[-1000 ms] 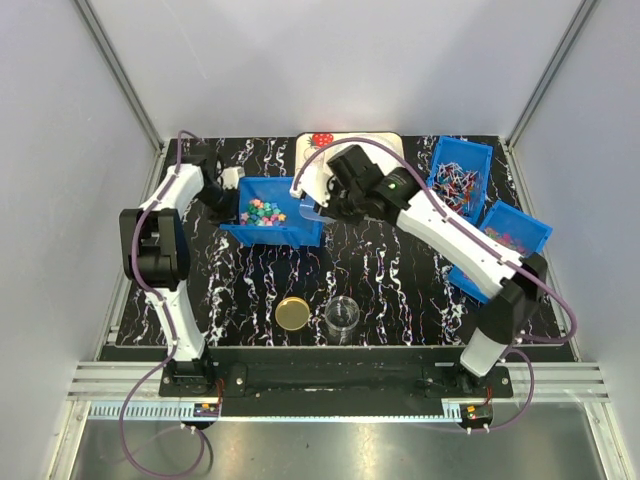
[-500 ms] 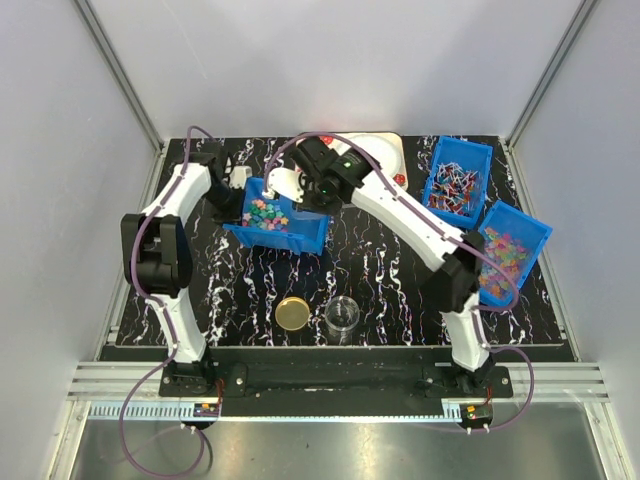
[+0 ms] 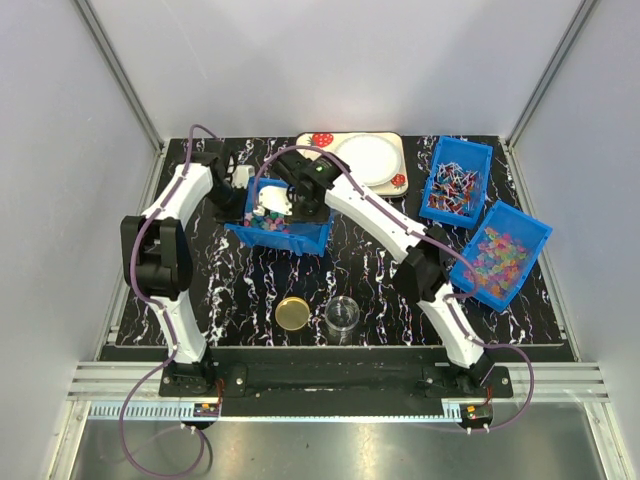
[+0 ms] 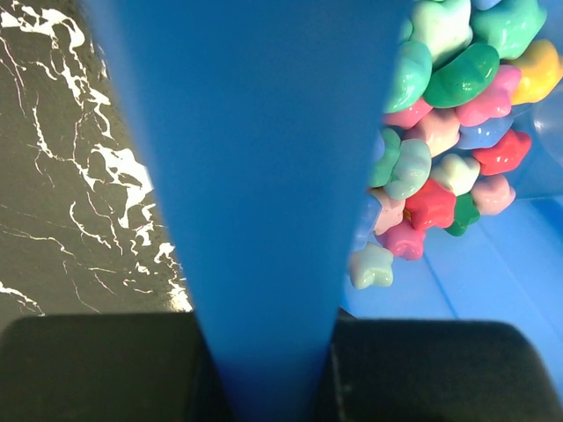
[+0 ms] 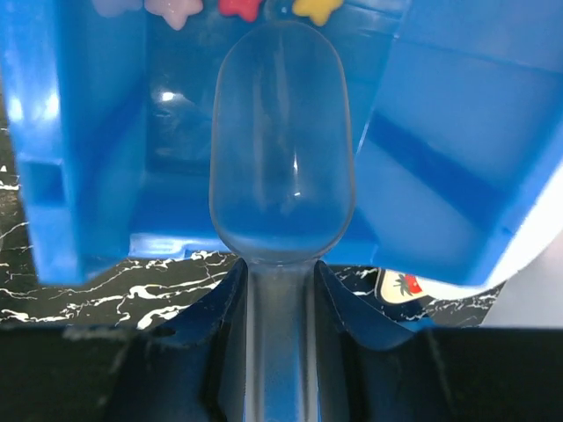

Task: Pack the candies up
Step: Pick up the storage box at the center of the board.

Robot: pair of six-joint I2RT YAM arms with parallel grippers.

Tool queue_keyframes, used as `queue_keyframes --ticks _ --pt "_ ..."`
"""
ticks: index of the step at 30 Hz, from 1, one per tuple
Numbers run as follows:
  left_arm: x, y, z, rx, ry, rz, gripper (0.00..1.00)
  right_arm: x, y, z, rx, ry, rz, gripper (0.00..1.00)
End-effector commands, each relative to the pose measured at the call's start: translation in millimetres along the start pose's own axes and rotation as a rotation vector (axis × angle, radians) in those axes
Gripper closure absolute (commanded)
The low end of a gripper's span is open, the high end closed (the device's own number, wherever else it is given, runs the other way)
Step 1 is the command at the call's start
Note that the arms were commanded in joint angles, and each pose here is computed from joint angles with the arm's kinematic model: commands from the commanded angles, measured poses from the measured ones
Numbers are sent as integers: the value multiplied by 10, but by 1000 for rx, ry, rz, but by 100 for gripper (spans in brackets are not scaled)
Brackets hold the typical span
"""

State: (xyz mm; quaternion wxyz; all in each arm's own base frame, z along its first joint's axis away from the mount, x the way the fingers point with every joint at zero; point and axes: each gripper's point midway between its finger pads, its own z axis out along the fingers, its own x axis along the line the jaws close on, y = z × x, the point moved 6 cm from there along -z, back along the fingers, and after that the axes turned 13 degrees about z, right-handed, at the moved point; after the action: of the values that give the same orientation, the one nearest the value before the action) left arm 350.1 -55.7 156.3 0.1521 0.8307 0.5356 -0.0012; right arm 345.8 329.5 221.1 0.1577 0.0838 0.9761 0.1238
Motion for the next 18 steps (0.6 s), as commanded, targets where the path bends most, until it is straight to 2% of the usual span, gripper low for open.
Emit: queue_keyframes --ticks 1,18 --pt "-149 131 -316 -138 -25 43 100 167 -189 -44 132 93 -69 100" --pt "-283 131 -366 -162 -33 71 100 373 108 373 6 214 -92 100"
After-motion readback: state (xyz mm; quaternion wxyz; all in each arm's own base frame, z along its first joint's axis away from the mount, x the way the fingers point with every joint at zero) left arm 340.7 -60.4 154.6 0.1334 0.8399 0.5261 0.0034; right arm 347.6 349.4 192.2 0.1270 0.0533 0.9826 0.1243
